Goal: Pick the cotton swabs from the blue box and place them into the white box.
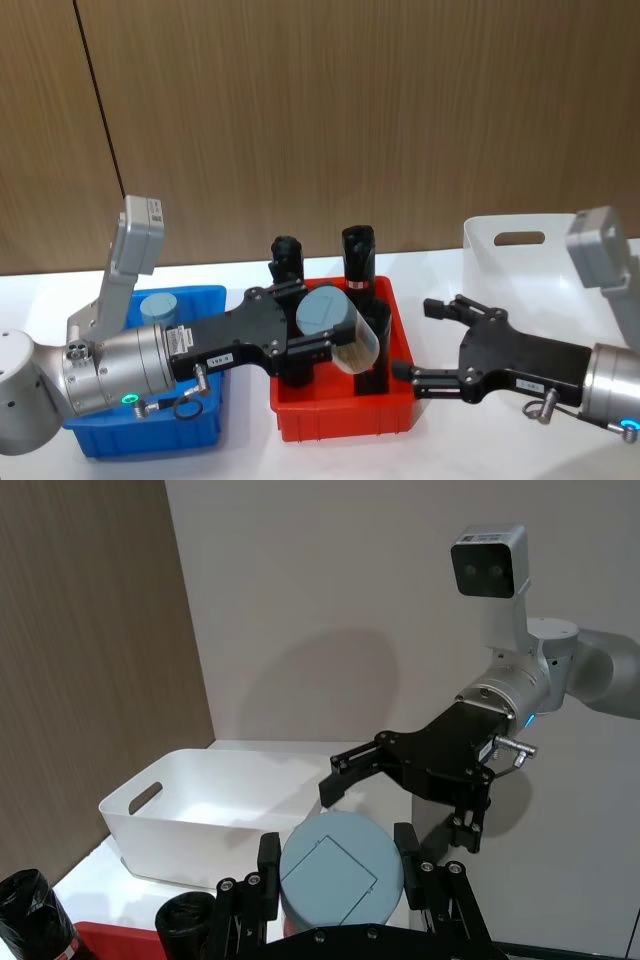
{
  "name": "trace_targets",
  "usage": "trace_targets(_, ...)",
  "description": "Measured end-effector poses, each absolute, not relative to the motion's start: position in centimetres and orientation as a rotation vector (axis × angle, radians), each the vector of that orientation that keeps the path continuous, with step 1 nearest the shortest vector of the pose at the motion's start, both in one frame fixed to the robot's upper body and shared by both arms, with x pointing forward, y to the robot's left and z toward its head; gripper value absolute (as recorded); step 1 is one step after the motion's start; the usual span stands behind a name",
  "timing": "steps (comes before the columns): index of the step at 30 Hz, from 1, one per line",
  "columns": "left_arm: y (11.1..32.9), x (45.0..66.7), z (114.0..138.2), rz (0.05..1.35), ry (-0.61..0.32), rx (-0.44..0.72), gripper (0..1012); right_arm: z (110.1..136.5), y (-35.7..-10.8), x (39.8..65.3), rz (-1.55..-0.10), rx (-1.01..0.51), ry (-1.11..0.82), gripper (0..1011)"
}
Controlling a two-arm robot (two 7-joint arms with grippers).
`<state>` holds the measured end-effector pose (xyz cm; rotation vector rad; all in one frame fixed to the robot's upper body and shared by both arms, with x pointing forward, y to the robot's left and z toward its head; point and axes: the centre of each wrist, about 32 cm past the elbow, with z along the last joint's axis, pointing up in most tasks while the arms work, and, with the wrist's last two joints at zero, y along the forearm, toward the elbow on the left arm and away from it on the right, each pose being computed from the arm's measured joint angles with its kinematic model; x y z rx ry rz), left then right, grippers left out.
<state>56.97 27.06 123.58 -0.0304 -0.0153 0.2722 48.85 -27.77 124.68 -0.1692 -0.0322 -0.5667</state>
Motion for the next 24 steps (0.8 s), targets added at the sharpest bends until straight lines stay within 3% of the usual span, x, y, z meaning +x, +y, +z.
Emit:
trace_targets(12, 27.1, 57.0, 123.6, 0.272, -0.015, -0.03, 691, 124.9, -26.2, 50.5, -0.462, -0.233, -0.034, 1001)
trace_targets(24, 27.1, 57.0, 123.6, 0.272, -0.015, -0.03, 691, 125.0, -24.7, 51.7, -0.47, -0.251, -0.073, 1001)
